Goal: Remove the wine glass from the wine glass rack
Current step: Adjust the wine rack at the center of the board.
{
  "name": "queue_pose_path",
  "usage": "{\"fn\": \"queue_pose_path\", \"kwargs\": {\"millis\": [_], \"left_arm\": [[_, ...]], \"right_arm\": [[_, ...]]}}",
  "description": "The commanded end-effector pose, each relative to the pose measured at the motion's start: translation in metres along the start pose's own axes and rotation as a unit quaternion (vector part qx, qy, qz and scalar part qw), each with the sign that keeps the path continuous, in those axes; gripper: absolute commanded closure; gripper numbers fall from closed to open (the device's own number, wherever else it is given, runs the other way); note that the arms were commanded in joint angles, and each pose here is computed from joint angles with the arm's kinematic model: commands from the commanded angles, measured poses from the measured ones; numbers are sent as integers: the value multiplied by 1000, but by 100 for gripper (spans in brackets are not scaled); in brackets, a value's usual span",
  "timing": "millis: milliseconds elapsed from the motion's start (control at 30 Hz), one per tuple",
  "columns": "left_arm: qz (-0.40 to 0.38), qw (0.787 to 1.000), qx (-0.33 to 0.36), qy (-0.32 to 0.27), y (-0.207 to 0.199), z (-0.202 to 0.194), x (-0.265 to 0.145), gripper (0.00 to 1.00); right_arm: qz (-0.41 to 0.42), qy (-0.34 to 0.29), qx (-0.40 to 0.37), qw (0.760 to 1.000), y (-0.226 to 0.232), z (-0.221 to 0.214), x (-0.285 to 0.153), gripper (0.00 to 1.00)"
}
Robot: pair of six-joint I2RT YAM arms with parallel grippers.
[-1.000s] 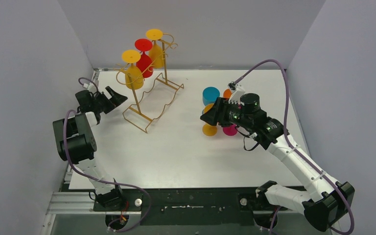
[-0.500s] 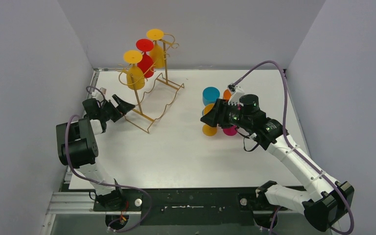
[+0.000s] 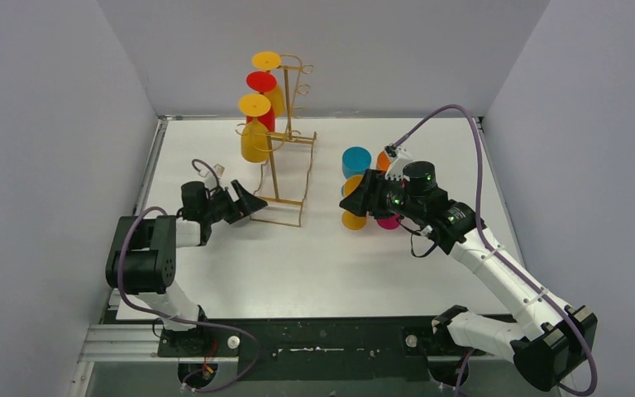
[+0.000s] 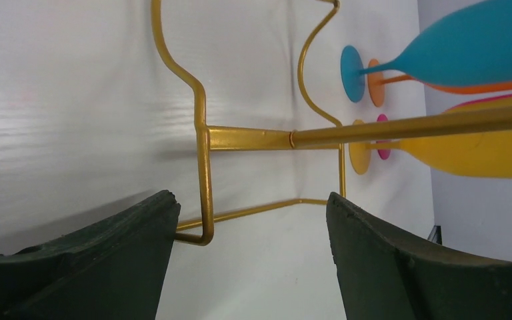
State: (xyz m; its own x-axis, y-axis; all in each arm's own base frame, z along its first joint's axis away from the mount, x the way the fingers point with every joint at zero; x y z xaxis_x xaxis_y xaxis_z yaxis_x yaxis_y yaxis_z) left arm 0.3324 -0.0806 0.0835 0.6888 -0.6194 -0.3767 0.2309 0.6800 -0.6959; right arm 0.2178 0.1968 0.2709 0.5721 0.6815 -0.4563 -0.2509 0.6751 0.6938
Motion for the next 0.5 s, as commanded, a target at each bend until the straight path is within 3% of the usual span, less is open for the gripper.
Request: {"fn": "queue_pose_path", "kwargs": {"millis": [0, 233, 467], "left_arm": [[-36, 998, 38, -20, -37, -4, 7, 22], [-50, 997, 50, -15, -60, -18, 7, 22], [66, 994, 64, -66, -48, 4, -38, 20]], "right_arm": [[0, -21, -1, 1000, 2, 5, -5, 41], [-4, -28, 3, 1000, 2, 6, -7, 41], [-6, -39, 9, 999, 3, 8, -9, 41]]}}
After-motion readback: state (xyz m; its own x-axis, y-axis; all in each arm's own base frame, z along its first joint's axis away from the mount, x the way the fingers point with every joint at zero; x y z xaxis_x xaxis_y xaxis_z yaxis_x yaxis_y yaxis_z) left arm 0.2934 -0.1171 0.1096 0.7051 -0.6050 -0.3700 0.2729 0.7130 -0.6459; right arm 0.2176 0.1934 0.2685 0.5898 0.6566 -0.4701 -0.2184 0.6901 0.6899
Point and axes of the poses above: each gripper's point midway between its finger pads, its own x axis out along the fingers, its own y axis along the line the jaws close on, z = x × y, the point moved 6 cm from there along -x, back along the fingers, and after that the axes turned 8 degrees about x, right-handed, at the moved point
